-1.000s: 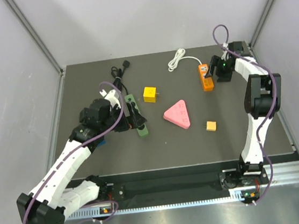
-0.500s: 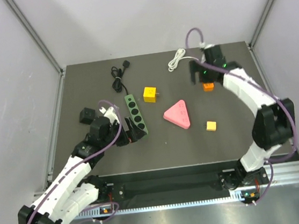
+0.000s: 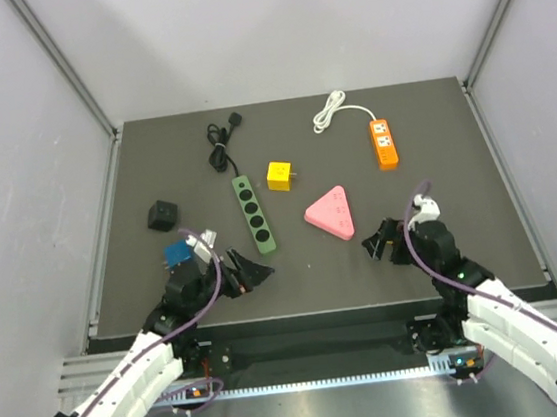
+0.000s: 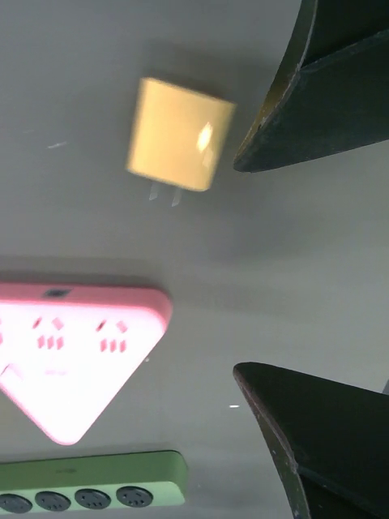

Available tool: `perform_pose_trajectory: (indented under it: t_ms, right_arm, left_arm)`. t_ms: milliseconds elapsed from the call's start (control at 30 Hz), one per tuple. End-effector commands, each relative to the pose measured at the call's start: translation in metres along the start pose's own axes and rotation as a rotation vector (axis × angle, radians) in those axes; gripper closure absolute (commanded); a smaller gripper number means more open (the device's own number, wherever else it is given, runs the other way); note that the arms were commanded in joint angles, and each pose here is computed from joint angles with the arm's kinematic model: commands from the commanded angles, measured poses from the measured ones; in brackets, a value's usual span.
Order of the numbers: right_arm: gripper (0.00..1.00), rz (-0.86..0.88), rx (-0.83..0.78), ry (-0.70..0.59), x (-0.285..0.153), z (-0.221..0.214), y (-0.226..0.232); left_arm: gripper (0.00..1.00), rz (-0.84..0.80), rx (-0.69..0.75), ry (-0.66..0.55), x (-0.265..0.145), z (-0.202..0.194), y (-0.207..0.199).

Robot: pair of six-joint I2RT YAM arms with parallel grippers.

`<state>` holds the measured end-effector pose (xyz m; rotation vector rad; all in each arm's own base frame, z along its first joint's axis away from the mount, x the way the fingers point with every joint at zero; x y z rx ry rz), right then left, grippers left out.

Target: Pull the plug off the socket

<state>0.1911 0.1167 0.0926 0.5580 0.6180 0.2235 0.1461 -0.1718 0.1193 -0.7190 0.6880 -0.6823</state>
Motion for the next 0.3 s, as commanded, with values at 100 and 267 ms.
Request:
perform_pose_trajectory:
  t_ms: [100,267]
  right_arm:
    - [0.0,0.094,0.234,-0.102,-0.006,-0.01,-0.001]
    - [0.0,0.194,0.251,-0.051,-0.011,-0.023,0.007]
  left_arm:
    - [0.02,-0.318,-0.083,-0.144,-0.014,-0.008,-0.021]
    - [0.02,-0.44,-0.036,-0.172,-0.029,-0.008,-0.037]
Point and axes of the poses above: each gripper's point midway between its finger pads, its own x axis out along the fingers, its own y axis along the line the jaws close on, z = x × y, the point moved 4 cm from there along -x, back along the fingers, and after that the axes turned 7 degrees about x, right-handed, at the moved point
